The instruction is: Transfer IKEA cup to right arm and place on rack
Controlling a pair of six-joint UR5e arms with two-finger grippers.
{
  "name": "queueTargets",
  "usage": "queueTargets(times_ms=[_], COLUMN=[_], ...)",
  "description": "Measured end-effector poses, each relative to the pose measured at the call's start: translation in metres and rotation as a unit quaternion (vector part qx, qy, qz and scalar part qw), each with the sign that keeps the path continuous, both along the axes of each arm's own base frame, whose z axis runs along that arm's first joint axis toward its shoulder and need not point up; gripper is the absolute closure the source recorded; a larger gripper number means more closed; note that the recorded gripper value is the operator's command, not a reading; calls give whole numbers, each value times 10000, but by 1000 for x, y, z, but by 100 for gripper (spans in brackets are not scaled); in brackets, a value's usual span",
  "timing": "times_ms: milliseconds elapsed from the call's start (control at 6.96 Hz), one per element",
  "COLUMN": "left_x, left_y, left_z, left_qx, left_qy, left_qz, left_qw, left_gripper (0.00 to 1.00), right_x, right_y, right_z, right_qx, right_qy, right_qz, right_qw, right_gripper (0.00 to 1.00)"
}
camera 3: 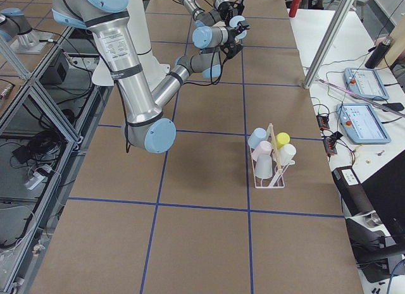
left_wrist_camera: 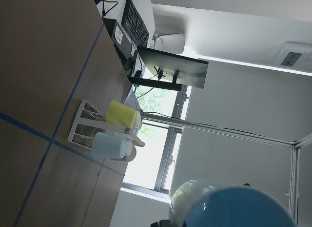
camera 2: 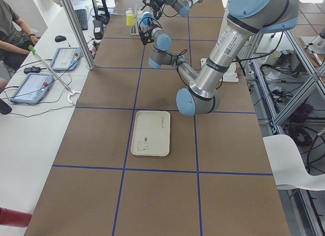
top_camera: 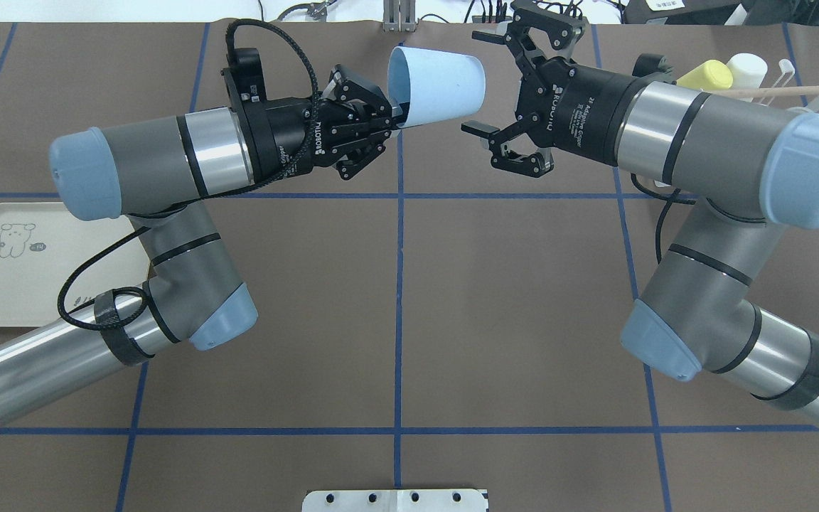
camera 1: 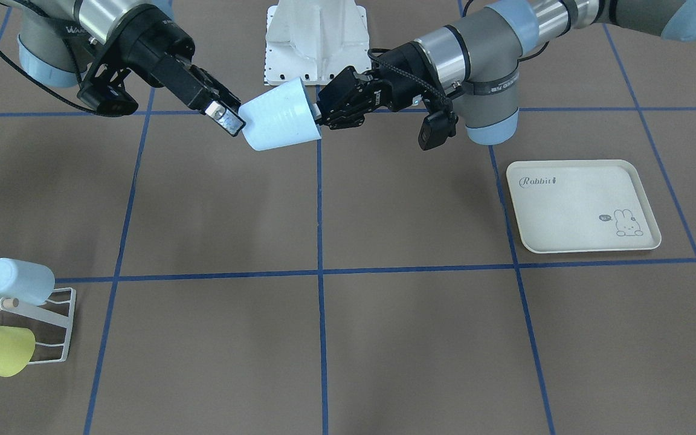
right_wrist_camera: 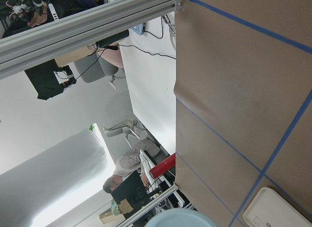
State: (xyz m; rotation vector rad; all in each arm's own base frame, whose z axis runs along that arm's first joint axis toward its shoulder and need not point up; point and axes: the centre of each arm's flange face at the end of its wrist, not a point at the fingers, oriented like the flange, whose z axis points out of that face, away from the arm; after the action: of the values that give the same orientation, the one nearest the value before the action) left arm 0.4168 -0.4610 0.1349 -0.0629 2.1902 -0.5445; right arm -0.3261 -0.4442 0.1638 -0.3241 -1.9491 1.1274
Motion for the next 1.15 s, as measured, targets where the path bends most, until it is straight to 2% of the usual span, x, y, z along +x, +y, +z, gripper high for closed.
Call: queueTargets(times_ms=[1149], left_x=[4], left_y=[3], left_z=[-9], left_qx=[-68], left_qy=[124], left_qz=[31], left_qw=[9999], left_gripper=[100], right_x=[0], right_y=[0], right_z=[0], right_qx=[-118], right_qy=[-97], right_qz=[-33], right_qw=[9999], right_gripper=[2])
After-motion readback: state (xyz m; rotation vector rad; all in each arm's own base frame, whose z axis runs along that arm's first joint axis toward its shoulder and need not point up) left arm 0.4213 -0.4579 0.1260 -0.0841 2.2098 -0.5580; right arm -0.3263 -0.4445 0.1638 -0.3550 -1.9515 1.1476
